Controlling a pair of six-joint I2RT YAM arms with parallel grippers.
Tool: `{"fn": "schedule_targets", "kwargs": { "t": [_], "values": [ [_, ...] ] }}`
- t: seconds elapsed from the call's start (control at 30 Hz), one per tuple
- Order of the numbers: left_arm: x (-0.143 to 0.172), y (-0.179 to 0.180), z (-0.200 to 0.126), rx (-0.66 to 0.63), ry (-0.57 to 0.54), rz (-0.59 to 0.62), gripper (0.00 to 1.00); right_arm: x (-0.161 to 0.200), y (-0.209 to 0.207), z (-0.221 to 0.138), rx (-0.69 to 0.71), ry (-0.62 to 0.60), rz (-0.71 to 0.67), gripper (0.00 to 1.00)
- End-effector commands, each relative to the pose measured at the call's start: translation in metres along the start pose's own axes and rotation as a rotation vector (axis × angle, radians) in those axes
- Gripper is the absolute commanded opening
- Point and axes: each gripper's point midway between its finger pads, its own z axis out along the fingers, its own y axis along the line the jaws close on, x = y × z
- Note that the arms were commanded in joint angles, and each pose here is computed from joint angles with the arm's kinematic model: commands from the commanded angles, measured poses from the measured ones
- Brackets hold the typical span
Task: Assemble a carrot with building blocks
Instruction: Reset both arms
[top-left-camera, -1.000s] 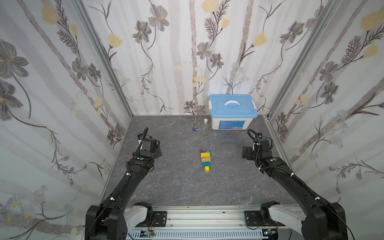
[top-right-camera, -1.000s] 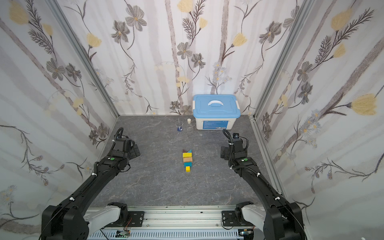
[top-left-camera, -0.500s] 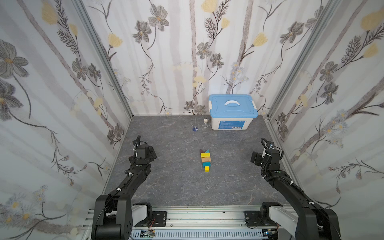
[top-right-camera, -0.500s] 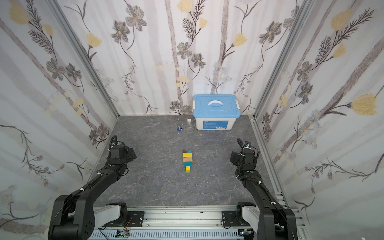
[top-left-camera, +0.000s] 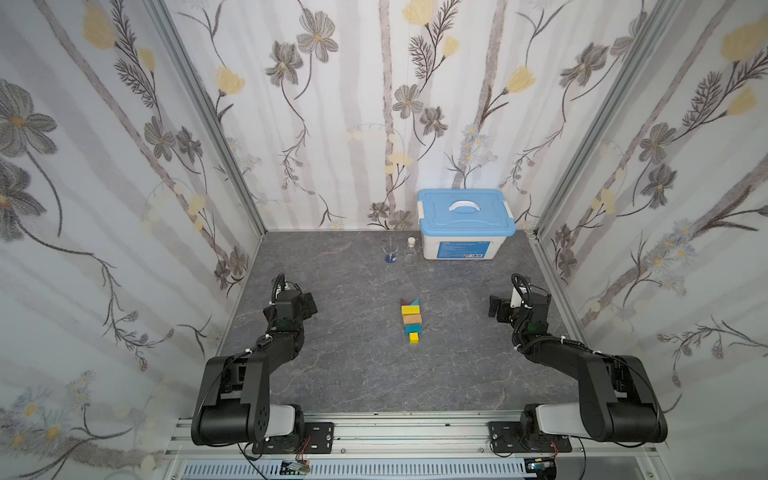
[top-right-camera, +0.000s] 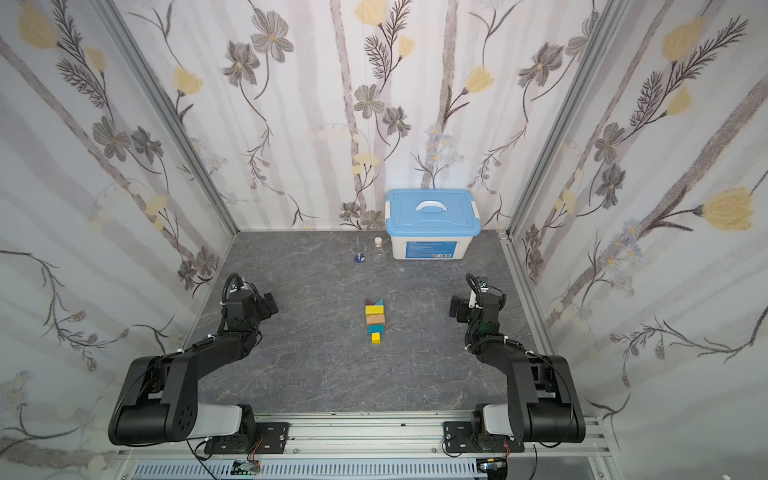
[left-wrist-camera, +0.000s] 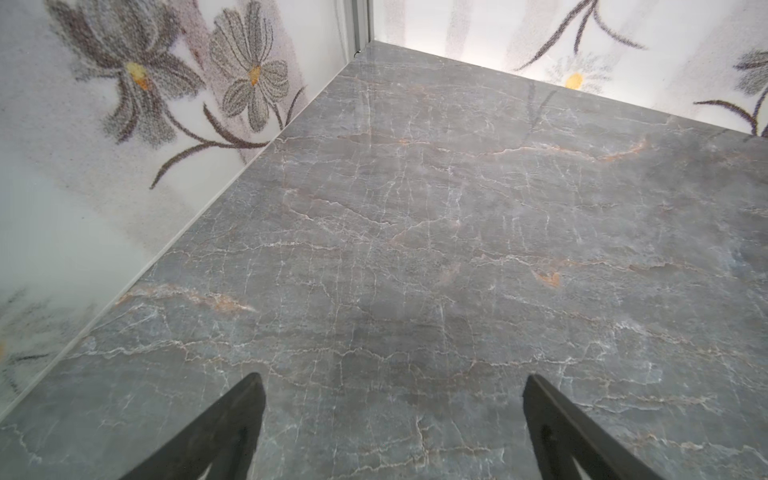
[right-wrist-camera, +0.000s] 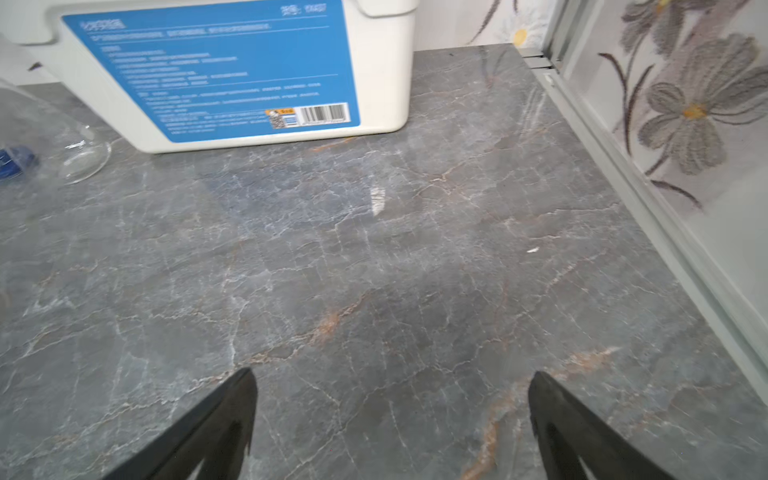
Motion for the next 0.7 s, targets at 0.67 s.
{"fn": "schedule_targets", "kwargs": {
  "t": [0.67],
  "values": [
    [-0.005,-0.040,0.009,0.195,-0.154,0.057,1.00,-0.009,0.047,0.011,-0.090,-0.087,-0.204,1.00]
  ]
}}
